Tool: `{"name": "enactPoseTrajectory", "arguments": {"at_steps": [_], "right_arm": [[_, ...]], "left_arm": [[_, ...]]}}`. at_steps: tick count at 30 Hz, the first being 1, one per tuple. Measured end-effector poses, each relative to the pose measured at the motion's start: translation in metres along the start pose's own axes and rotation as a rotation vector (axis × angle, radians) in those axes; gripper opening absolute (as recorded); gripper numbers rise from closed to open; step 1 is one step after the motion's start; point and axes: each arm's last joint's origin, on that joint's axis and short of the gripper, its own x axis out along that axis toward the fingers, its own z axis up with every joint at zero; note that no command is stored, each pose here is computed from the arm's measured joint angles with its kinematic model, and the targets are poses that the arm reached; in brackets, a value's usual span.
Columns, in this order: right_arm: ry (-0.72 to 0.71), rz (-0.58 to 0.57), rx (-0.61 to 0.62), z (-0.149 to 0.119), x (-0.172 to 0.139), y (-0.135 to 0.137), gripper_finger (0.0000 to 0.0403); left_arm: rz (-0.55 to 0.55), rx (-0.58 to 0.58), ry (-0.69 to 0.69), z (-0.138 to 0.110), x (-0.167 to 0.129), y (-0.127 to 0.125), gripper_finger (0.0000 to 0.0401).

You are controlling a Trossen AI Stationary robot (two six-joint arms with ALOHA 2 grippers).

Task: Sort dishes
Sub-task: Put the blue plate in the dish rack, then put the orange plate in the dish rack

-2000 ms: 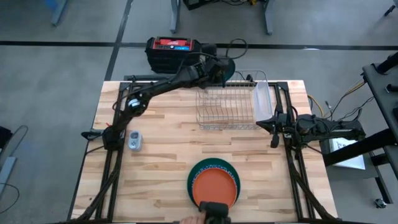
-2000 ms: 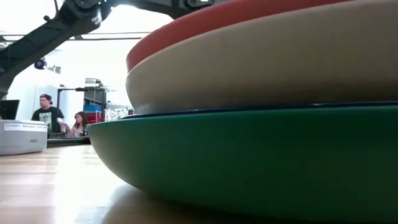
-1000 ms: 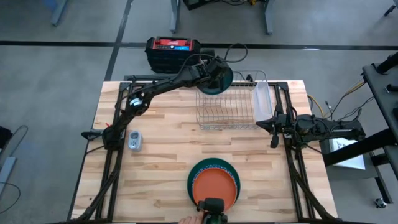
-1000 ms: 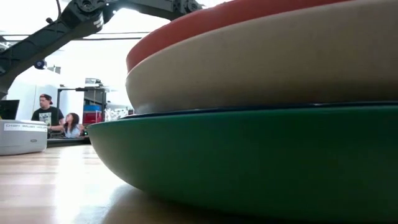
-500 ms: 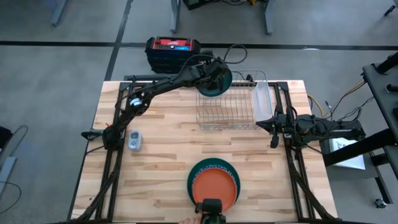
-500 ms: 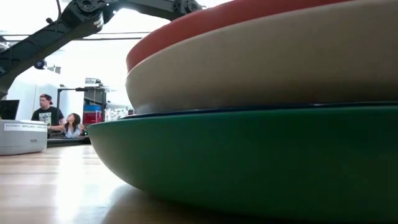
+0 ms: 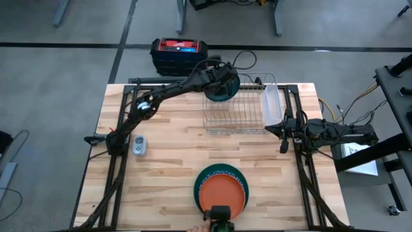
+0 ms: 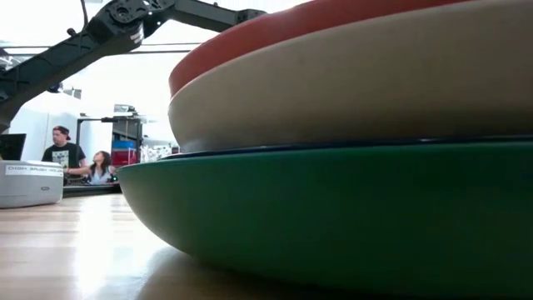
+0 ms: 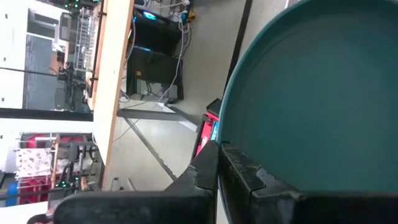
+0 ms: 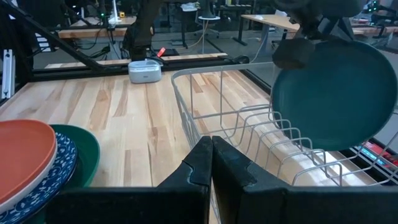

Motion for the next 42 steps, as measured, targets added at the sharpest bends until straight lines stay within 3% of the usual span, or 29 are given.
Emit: {"name": "enactPoseTrajectory", "arguments": {"at_steps": [5,24,42], "right_arm": [[0.000,0.000,0.000,0.000,0.000,0.000,0.0000],[0.000,0.000,0.000,0.000,0.000,0.000,0.0000],[-0.001,0.009,0.003,0.000,0.000,0.000,0.0000]], "left_arm": [[-0.005,-0.006,-0.002,0.000,0.000,0.000,0.0018],[-0.019,-0.008,-0.011,0.002,-0.004,-0.003,0.0157],[-0.004,0.016,-0.033,0.005,-0.032,0.009,0.0171]]}}
